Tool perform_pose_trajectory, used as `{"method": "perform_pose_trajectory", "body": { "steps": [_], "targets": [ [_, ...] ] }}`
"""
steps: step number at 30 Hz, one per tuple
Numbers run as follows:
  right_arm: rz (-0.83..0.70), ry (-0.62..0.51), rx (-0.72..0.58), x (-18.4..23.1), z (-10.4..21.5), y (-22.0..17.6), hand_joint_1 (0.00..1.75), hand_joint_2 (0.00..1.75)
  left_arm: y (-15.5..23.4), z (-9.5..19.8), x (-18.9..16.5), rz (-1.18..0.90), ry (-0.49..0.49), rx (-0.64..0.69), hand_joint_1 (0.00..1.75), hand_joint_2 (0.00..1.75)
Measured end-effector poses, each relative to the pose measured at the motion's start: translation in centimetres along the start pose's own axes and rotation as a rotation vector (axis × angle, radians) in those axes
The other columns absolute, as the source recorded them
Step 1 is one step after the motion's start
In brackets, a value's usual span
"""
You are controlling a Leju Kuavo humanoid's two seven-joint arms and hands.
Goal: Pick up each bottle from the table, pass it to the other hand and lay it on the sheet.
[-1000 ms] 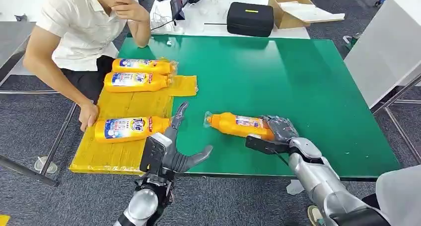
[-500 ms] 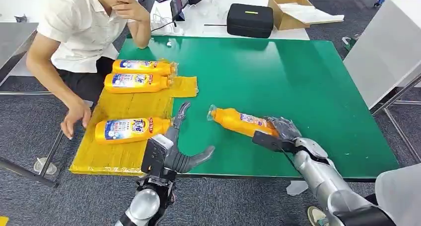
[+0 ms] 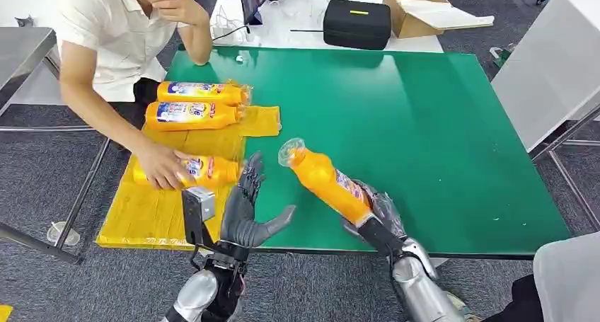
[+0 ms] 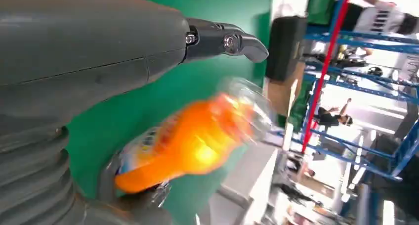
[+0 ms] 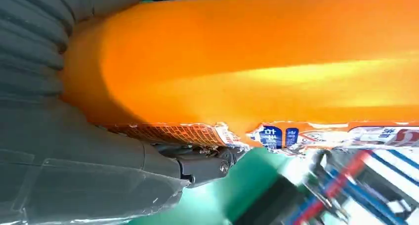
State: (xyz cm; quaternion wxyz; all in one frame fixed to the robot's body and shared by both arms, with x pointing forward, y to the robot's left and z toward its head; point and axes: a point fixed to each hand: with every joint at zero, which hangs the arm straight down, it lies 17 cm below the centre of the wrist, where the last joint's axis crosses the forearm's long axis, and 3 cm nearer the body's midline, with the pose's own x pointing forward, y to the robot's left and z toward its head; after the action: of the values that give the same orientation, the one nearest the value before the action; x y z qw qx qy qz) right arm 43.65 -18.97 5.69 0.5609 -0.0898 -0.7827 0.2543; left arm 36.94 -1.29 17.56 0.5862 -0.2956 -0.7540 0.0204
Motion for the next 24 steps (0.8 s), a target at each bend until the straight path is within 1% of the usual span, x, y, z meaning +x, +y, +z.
{"method": "perform_pose_trajectory", "body": {
  "steps": [2, 6, 11, 17, 24],
  "targets": [
    [-0.04, -0.045, -0.046, 2.2, -0.4, -0.1, 1.75, 1.75, 0.5, 0.3, 0.0, 0.039, 0.004, 0.024, 0.0, 1.75],
    [-0.079, -0.111, -0.089, 5.4, -0.8, -0.3, 1.75, 1.75, 1.5, 0.7, -0.1, 0.06, 0.008, 0.056, 0.0, 1.75],
    [-0.095, -0.142, -0.106, 6.9, -0.9, -0.4, 1.75, 1.75, 1.9, 0.9, -0.2, 0.065, 0.01, 0.068, 0.0, 1.75],
    [-0.123, -0.168, -0.048, 8.2, -1.1, 1.6, 1.75, 1.75, 1.8, 0.8, -0.2, 0.082, 0.015, 0.063, 0.0, 1.75],
    [-0.117, -0.239, 0.06, 11.2, -2.7, 5.1, 1.75, 1.75, 0.6, -0.4, 0.8, 0.096, -0.007, 0.008, 0.0, 1.75]
  ]
}}
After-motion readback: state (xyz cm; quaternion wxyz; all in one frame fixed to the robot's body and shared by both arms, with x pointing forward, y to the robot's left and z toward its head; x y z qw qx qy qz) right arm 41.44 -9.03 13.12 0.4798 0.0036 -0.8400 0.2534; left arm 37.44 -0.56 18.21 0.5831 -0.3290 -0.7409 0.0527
